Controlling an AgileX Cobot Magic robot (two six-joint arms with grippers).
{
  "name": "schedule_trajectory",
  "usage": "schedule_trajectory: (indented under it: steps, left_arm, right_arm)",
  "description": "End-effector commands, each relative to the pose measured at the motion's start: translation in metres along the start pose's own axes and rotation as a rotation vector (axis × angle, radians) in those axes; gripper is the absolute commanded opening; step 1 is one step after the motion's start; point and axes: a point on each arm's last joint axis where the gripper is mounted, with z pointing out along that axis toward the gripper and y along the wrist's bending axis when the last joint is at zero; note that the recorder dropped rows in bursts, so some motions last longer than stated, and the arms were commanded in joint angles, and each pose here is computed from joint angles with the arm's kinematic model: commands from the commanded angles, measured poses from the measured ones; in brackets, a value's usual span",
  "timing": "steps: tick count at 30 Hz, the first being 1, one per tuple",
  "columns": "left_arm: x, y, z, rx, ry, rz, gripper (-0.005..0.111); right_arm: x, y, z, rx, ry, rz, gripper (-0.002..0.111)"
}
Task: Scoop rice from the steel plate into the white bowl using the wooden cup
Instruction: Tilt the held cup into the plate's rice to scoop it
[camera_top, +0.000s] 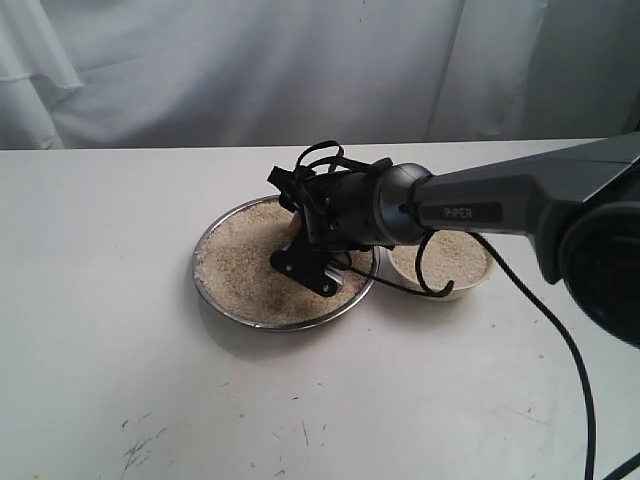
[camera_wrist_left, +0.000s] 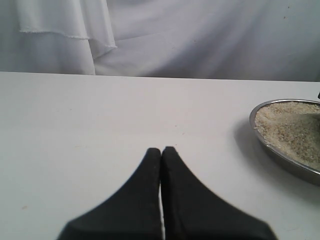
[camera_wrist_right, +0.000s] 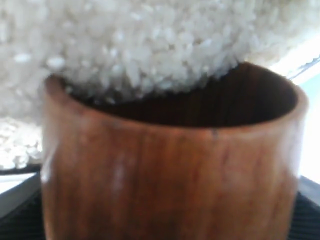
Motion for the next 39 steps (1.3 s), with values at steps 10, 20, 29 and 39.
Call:
schedule_trajectory:
  steps: [10,20,29,39]
  left_arm:
    - [0.001,0.000,0.000,0.002,-0.007,-0.004,0.000]
    - [0.001,0.000,0.000,0.002,-0.007,-0.004,0.000]
    - [0.001,0.000,0.000,0.002,-0.007,-0.004,0.000]
    - [0.001,0.000,0.000,0.002,-0.007,-0.004,0.000]
  right_arm:
    - [-0.017,-0.004,0.001,0.021,-0.063,0.050,0.000]
    - [-0.022,-0.009,0.000,0.054,-0.122,0.112,0.000]
    - [-0.011,-0.024,-0.003,0.080,-0.190,0.281,0.000]
    - [-0.009,-0.014,0.003,0.019,-0.236,0.348,0.000]
